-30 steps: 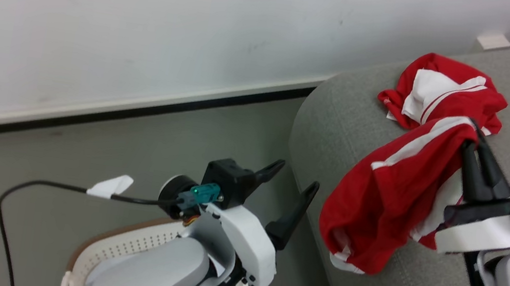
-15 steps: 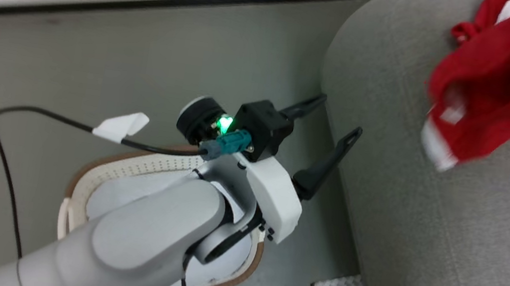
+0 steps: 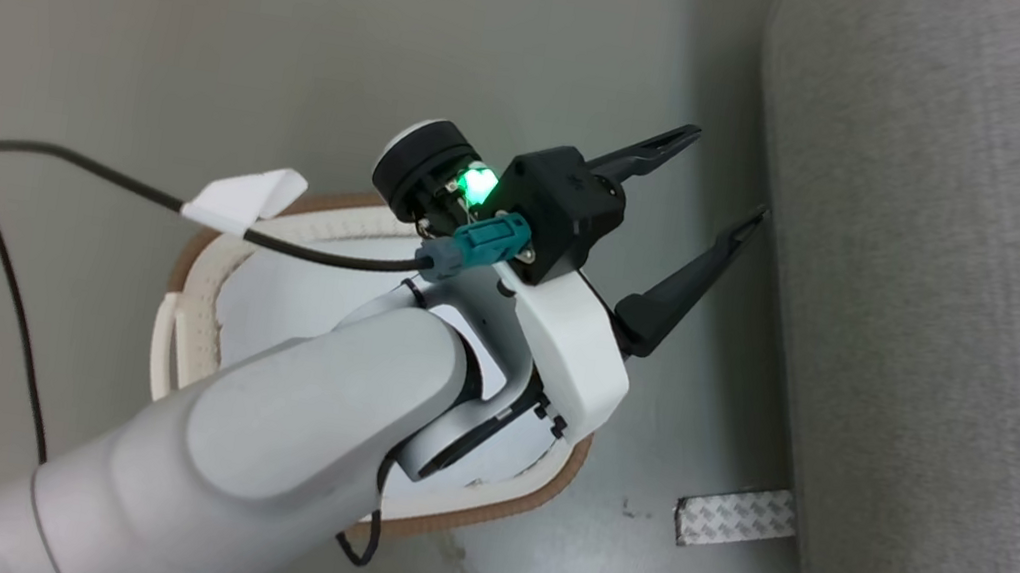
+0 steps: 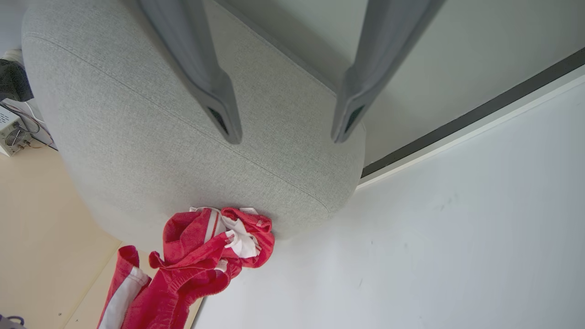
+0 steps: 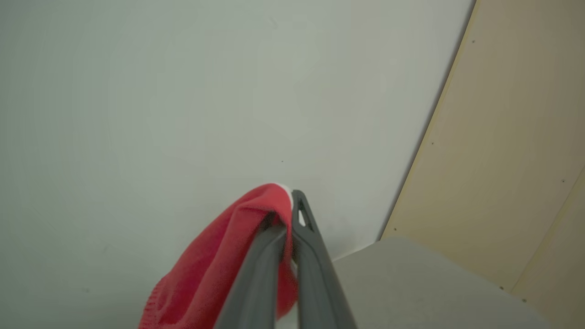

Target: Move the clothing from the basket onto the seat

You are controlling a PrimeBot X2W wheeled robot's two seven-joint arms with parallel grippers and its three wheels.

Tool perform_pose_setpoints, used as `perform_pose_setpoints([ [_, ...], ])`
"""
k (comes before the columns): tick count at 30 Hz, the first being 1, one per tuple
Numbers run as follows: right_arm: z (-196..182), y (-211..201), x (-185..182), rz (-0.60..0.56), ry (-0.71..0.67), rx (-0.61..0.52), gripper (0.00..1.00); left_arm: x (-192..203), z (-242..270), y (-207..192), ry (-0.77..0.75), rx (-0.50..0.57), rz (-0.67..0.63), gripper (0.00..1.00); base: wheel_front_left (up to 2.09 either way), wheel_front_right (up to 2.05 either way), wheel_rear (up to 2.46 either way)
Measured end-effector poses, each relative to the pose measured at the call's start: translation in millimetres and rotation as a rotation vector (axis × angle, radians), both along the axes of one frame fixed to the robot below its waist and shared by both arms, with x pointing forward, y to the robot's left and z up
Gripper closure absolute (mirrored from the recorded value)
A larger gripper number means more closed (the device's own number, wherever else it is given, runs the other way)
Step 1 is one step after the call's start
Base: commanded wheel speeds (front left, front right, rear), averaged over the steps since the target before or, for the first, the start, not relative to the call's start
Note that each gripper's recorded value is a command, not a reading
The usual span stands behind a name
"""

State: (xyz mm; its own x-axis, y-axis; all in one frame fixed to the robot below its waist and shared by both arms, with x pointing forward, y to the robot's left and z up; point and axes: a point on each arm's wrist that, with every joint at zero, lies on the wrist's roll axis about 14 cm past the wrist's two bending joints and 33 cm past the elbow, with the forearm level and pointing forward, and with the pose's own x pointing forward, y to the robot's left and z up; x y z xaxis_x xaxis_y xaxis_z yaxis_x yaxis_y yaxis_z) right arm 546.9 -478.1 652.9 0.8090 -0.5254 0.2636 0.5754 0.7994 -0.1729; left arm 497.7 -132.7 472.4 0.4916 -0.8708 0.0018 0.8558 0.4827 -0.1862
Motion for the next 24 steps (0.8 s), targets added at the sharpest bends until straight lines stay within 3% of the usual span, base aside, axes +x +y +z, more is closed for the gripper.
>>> perform_pose_setpoints([
  [5, -100, -13, -8, -0.07, 0.134, 0.123, 1.0, 3, -26, 6, 0.043, 0.02, 0.007, 0.0, 0.0, 0.0, 0.0],
  [11, -179, -2, -17, -0.093, 0.243, 0.211, 1.0, 11, -49, 18, 0.069, 0.057, 0.03, 0.0, 0.0, 0.0, 0.0],
  [12, -187, 0, -20, -0.094, 0.26, 0.22, 0.92, 12, -49, 18, 0.067, 0.058, 0.033, 0.0, 0.0, 0.0, 0.0],
  [14, -200, 6, -25, -0.089, 0.293, 0.228, 0.6, 13, -47, 19, 0.058, 0.058, 0.04, 0.0, 0.0, 0.0, 0.0],
  [15, -204, 9, -27, -0.081, 0.31, 0.225, 0.35, 12, -45, 20, 0.055, 0.059, 0.044, 0.0, 0.0, 0.0, 0.0],
  [16, -205, 11, -29, -0.073, 0.319, 0.217, 0.01, 12, -44, 20, 0.051, 0.059, 0.046, 0.0, 0.0, 0.0, 0.0],
  [24, -181, 40, -28, 0.035, 0.307, 0.131, 0.0, 12, -21, 31, 0.027, 0.034, 0.111, 0.0, 0.0, 0.0, 0.0],
])
